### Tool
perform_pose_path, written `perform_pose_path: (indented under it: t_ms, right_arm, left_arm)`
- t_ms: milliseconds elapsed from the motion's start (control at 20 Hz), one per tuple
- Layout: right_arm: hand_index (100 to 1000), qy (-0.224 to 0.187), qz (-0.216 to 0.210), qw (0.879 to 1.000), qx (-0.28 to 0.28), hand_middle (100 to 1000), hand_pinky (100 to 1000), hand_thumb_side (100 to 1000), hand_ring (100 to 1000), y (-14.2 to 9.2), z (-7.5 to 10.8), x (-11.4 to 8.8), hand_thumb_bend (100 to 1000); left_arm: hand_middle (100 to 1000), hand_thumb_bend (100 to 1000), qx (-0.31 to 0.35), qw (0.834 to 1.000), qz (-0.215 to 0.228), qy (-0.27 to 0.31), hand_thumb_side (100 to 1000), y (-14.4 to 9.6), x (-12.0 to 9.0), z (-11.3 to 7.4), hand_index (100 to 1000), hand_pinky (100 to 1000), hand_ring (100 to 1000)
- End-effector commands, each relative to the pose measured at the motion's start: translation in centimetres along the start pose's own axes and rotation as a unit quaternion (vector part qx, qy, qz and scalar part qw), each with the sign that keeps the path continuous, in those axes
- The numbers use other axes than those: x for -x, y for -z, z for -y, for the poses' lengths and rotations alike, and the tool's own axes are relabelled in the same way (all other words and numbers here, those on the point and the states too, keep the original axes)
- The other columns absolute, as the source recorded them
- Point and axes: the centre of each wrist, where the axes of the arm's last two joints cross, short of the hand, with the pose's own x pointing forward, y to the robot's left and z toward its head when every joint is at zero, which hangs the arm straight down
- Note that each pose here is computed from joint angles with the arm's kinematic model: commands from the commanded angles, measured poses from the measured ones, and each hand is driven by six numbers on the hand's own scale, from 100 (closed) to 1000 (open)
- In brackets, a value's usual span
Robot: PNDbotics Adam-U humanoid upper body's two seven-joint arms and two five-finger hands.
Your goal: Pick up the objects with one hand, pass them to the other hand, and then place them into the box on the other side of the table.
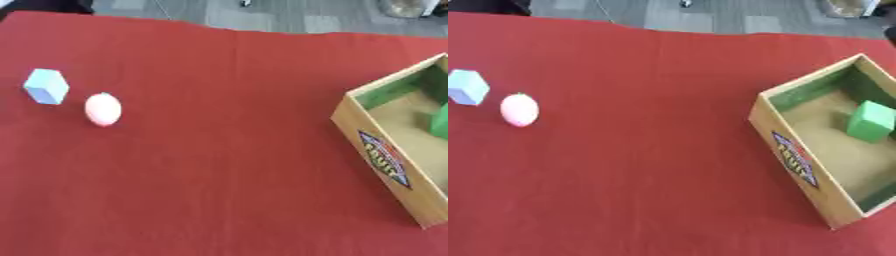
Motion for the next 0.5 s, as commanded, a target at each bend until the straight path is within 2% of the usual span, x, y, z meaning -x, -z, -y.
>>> perform_pose_path:
  t_ms: [50,300,500]
  right_arm:
    - [845,-0.02,0.009,1.0,0.008,751,811,189,830,0.2,1.3,-0.8,482]
    - [840,-0.021,0.01,1.0,0.009,739,807,198,818,0.4,1.2,-0.9,480]
    - [839,-0.022,0.009,1.0,0.009,737,807,202,817,0.4,1.1,-0.9,478]
  left_arm:
    - [740,714,-0.001,1.0,-0.006,0.013,100,-0.5,0.6,-2.6,721,892,810]
    - [744,689,0.032,0.999,0.016,-0.004,100,1.0,-1.3,-2.6,706,893,806]
    - [748,715,0.05,0.998,0.027,-0.01,100,1.4,-2.4,-3.5,726,894,809]
